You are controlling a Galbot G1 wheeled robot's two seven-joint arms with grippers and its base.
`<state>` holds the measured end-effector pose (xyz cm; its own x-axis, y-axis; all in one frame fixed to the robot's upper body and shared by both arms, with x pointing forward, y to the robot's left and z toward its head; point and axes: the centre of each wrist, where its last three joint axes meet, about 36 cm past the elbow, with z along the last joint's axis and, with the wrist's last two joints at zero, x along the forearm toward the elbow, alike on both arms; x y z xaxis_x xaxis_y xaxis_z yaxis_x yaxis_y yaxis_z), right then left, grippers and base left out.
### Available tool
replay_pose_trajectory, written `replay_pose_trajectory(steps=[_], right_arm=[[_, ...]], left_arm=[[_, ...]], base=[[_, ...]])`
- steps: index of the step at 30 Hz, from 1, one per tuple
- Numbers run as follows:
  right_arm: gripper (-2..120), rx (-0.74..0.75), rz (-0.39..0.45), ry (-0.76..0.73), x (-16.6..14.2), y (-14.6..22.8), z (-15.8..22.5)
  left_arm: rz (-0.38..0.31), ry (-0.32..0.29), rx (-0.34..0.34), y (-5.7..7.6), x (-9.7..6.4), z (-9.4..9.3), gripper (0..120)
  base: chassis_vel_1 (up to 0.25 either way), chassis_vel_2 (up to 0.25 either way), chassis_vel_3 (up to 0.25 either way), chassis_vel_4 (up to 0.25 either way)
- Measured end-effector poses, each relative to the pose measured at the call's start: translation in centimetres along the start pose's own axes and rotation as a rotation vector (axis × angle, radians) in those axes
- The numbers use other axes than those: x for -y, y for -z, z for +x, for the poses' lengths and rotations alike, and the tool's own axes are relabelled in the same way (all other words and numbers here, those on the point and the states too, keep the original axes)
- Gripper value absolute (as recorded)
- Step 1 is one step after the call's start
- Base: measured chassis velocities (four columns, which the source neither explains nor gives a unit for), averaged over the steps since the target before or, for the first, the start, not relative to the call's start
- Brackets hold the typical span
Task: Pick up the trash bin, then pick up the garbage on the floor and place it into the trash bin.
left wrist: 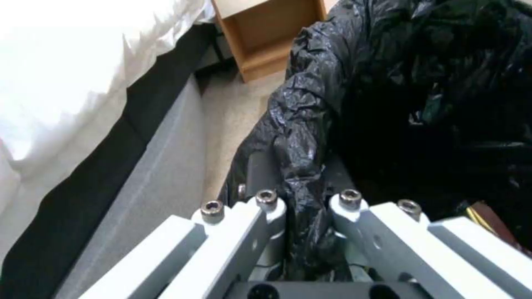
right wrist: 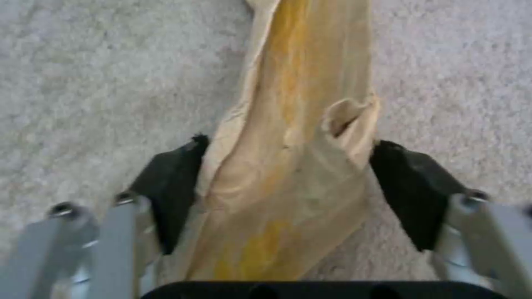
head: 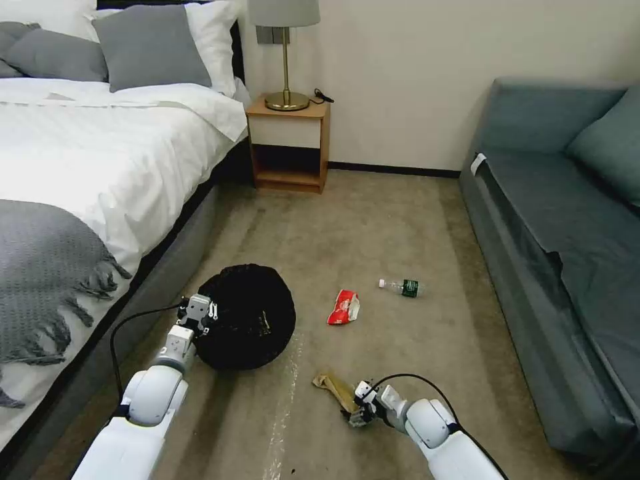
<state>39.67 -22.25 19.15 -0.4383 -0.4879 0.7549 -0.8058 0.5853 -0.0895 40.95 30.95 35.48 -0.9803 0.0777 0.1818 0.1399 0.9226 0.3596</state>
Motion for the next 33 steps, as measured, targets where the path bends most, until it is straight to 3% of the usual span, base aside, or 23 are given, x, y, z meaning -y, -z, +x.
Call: replay_pose_trajectory(steps=[2, 5, 10, 12, 16, 18, 21, 33], right_arm=[[68, 0.001, 0.000, 0.003, 0.0, -0.1, 0.0], [51, 0.004, 0.000, 0.001, 0.1, -0.3, 0.1], [38, 0.004, -0.002, -0.001, 0.2, -0.5, 0.2], [25, 0.004, -0.001, -0.006, 0.4, -0.6, 0.5], [17, 0.006, 0.000, -0.012, 0.7, -0.7, 0.8], [5, 0.011, -0.002, -0.021, 1.0, -0.6, 1.2], [0, 0.018, -0.005, -0.029, 1.3, -0.6, 1.4], [0, 0.093, -0.040, -0.105, 3.9, 1.0, 2.2]], left_arm=[[0.000, -0.002, 0.001, 0.0, 0.0, 0.0, 4], [-0.005, -0.006, 0.000, 0.1, 0.1, 0.3, 4], [-0.009, -0.007, 0.000, 0.1, 0.0, 0.6, 4], [-0.013, -0.007, 0.000, 0.1, -0.2, 0.6, 4], [-0.016, -0.007, 0.001, 0.1, -0.3, 0.6, 4], [-0.018, -0.007, 0.003, 0.2, -0.3, 0.6, 4], [-0.018, -0.007, 0.006, 0.3, -0.3, 0.6, 4], [-0.019, -0.012, 0.000, 0.1, -0.1, 1.2, 4]], base=[[0.000, 0.000, 0.000, 0.000], [0.000, 0.000, 0.000, 0.000], [0.000, 0.000, 0.000, 0.000], [0.000, 0.000, 0.000, 0.000], [0.000, 0.000, 0.000, 0.000], [0.000, 0.000, 0.000, 0.000], [0.000, 0.000, 0.000, 0.000], [0.000, 0.000, 0.000, 0.000]])
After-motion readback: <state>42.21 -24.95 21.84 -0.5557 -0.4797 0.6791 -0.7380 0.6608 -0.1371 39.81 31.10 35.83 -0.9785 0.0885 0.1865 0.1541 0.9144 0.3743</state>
